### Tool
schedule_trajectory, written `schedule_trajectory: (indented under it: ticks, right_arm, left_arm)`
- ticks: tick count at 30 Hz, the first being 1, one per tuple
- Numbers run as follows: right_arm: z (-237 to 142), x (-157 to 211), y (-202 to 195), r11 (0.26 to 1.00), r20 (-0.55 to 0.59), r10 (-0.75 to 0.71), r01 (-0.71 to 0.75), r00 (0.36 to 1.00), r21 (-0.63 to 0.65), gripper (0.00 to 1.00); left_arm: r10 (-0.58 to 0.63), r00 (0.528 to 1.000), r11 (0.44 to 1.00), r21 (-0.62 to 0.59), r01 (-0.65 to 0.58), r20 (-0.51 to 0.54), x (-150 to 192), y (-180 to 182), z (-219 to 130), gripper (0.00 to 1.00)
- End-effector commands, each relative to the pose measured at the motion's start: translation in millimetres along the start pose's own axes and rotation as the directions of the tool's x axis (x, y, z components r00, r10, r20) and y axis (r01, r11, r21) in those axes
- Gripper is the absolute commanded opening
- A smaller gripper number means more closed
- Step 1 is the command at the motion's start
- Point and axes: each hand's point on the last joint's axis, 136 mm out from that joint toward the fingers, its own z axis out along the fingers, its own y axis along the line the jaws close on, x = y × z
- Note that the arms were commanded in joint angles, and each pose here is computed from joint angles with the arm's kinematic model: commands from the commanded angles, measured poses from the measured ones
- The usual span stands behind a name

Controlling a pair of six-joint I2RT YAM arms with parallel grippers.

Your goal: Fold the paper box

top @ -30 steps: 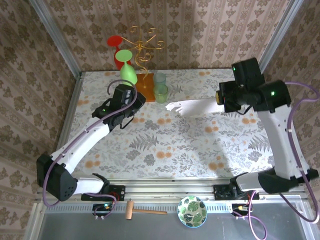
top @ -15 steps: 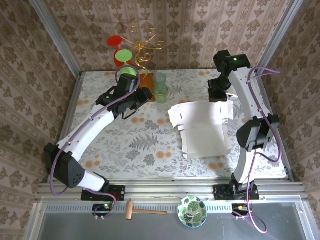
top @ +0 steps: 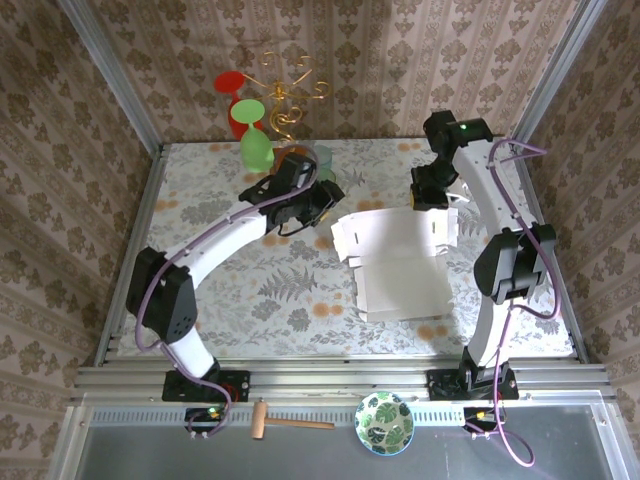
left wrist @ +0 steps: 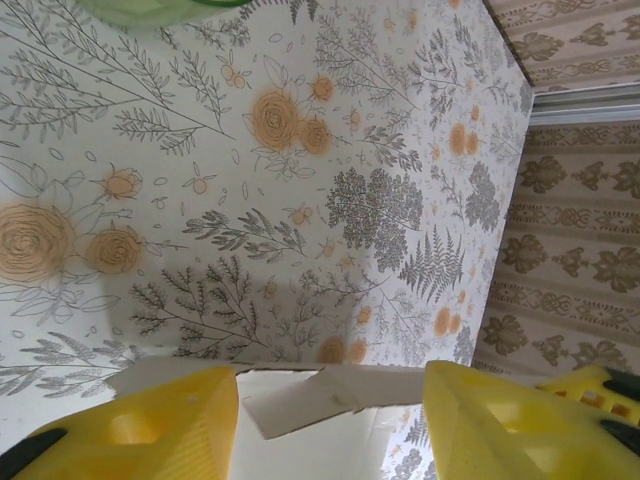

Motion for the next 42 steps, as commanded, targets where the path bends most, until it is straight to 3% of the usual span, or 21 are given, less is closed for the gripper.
schedule_trajectory:
  ticks: [1,13,21,27,32,42]
  right_arm:
    - [-11.3,2.4,-1.9,0.998,-0.037,0.005,-0.008,0.999,-0.055,0.00]
    - [-2.2,4.1,2.2,0.993,-0.077,0.001,-0.010,0.997,-0.116,0.00]
    - [-1.1,5.6,6.9,0.990,-0.088,-0.001,-0.012,0.996,-0.144,0.00]
    - [-0.7,6.7,9.8,0.988,-0.095,-0.010,-0.005,0.995,-0.155,0.00]
    - [0.2,5.8,7.0,0.988,-0.093,-0.013,-0.001,0.996,-0.152,0.00]
    - [-1.1,7.1,9.0,0.985,-0.101,-0.015,-0.003,0.995,-0.170,0.00]
  left_arm:
    - [-0.039,0.999,0.997,0.067,0.040,-0.026,-1.1,-27.1,-2.5,0.52]
    - [-0.176,0.980,0.982,0.051,0.181,-0.089,13.2,-15.1,11.1,0.50]
    - [-0.207,0.970,0.976,0.043,0.214,-0.128,24.7,-15.0,19.9,0.49]
    - [-0.201,0.975,0.979,0.021,0.203,-0.096,18.4,-9.4,14.0,0.48]
    - [-0.072,0.997,0.997,-0.020,0.072,0.028,-9.9,-17.9,-20.3,0.50]
    - [-0.142,0.989,0.989,-0.035,0.141,-0.036,-12.0,0.3,8.5,0.50]
